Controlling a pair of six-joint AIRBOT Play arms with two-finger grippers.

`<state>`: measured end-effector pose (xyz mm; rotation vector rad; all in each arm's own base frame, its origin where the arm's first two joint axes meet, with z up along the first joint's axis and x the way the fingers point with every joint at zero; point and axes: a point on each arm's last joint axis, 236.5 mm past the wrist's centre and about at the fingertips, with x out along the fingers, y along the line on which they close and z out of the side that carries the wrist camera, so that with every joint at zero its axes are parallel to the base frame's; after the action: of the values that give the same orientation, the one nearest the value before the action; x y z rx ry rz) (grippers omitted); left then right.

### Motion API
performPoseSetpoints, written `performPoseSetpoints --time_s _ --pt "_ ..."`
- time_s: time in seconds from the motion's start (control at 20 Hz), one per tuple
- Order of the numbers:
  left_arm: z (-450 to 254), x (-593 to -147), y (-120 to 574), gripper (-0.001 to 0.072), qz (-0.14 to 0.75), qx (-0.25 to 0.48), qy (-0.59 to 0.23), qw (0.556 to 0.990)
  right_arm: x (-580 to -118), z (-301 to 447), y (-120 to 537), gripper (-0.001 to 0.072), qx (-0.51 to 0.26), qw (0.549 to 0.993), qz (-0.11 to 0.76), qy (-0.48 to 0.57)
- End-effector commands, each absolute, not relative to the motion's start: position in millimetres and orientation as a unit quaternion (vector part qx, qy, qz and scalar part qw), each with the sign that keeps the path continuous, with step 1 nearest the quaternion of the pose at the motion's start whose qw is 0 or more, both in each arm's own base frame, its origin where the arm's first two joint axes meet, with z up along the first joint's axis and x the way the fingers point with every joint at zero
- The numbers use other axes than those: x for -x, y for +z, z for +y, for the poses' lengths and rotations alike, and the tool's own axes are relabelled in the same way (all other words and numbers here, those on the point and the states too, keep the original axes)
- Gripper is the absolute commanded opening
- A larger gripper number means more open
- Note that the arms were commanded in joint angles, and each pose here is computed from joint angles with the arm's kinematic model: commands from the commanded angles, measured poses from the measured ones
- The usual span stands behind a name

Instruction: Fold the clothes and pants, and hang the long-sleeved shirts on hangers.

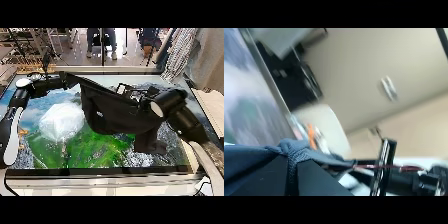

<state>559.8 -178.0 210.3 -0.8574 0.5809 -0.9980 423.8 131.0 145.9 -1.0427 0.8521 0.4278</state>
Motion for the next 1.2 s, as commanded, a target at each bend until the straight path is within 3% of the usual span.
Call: performPoseSetpoints --time_s 0.0,0.25,0.3,0.35,0.4,0.6,0.85,1.0,1.15 --pt "-200 -556 246 0.001 0.227 0.37 -0.452 0.779 -464 153 132 0.002 0.425 0.815 0.359 0.165" --pt "-267 -486 317 0.0031 0.196 0.318 -0.528 0.763 -492 214 153 0.002 0.232 0.912 0.283 0.183" --pt "-277 -475 327 0.0193 0.192 0.312 -0.539 0.759 -493 217 159 0.002 0.205 0.92 0.279 0.181" --pt "-283 -463 336 0.0451 0.188 0.305 -0.55 0.754 -493 219 166 0.002 0.187 0.925 0.277 0.179" --pt "-285 -453 343 0.049 0.185 0.299 -0.558 0.751 -492 219 175 0.002 0.167 0.932 0.271 0.174" --pt "-265 -421 368 0.049 0.2 0.28 -0.554 0.758 -502 204 228 0.002 0.061 0.966 0.206 0.144" --pt "-230 -337 371 0.0488 0.275 0.172 -0.537 0.779 -523 132 339 0.002 -0.112 0.989 0.035 0.086" --pt "-201 -296 365 0.0487 0.296 0.089 -0.498 0.81 -509 40 385 0.002 -0.118 0.993 0.003 -0.003" --pt "-160 -291 362 0.0487 0.293 0.024 -0.4 0.868 -451 -91 418 0.002 -0.101 0.979 0.019 -0.177"
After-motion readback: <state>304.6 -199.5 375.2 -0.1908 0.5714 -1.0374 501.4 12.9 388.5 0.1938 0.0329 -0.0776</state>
